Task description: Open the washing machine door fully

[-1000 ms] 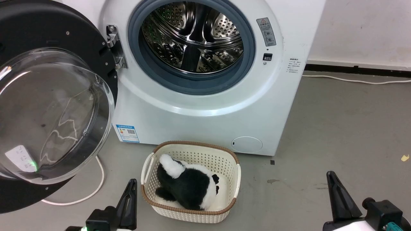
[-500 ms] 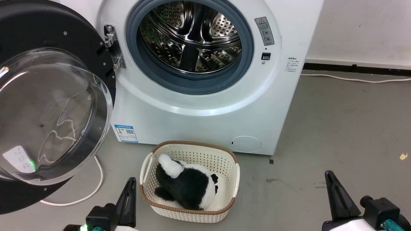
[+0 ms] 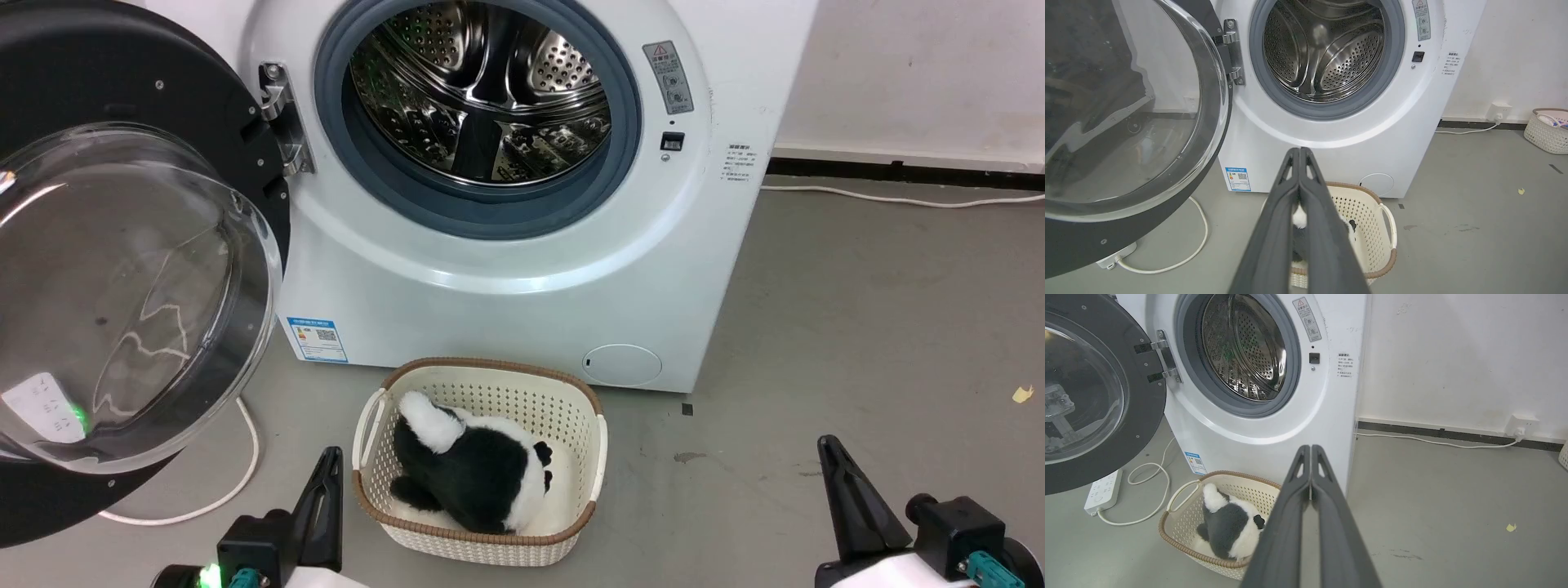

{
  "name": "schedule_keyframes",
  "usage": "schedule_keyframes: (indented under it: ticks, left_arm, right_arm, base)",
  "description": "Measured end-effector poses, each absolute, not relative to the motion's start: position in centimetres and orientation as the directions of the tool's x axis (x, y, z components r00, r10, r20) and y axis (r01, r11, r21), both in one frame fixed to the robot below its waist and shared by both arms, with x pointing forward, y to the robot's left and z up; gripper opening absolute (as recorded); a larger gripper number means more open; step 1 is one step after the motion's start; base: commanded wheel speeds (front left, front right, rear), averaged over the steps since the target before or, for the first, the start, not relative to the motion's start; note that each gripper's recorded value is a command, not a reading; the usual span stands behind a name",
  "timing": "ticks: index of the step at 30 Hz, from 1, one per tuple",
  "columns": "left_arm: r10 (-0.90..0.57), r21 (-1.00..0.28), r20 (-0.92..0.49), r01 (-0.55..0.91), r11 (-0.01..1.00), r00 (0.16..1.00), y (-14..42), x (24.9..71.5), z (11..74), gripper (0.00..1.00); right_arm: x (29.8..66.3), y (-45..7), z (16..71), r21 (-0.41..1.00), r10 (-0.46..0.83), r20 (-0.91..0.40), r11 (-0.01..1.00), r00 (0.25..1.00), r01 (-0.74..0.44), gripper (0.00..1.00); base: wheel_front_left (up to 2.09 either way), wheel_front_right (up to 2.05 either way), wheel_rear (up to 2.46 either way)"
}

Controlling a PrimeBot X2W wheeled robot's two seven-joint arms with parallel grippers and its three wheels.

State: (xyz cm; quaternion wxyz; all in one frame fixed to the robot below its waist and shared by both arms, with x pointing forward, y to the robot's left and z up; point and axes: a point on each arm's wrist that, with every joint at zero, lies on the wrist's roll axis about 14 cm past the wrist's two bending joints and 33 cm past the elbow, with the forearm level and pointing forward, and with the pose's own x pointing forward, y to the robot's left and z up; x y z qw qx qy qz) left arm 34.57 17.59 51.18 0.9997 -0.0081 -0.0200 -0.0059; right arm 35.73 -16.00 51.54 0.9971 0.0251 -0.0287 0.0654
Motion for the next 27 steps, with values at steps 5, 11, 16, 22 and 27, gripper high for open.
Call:
schedule_keyframes:
  ticks: [5, 11, 16, 22, 27]
  left_arm:
    - [-0.010, -0.012, 0.046, 0.010, 1.000, 0.999, 17.64, 34.85, 51.50, 0.00]
    - [-0.008, -0.013, 0.040, 0.009, 1.000, 0.999, 17.52, 35.06, 51.56, 0.00]
    - [-0.013, -0.007, 0.035, 0.013, 1.000, 0.999, 17.43, 35.14, 51.53, 0.00]
    - [-0.014, 0.000, 0.029, 0.014, 1.000, 0.999, 17.53, 35.30, 51.55, 0.00]
    - [-0.008, 0.007, 0.024, 0.008, 1.000, 1.000, 17.68, 35.38, 51.53, 0.00]
  right_arm:
    - [35.81, -16.00, 51.60, 0.044, 0.129, 0.058, 0.990, 0.990, -0.132, 0.00]
    - [36.09, -15.96, 51.83, 0.035, 0.131, 0.055, 0.990, 0.990, -0.133, 0.00]
    - [36.13, -15.99, 51.84, 0.032, 0.131, 0.050, 0.991, 0.990, -0.132, 0.00]
    - [36.14, -16.01, 51.77, 0.024, 0.131, 0.041, 0.991, 0.991, -0.132, 0.00]
    - [36.15, -16.03, 51.78, 0.022, 0.131, 0.036, 0.991, 0.991, -0.131, 0.00]
  base:
    - [0.00, 0.00, 0.00]
    - [0.00, 0.00, 0.00]
    - [0.00, 0.00, 0.00]
    - [0.00, 0.00, 0.00]
    - [0.00, 0.00, 0.00]
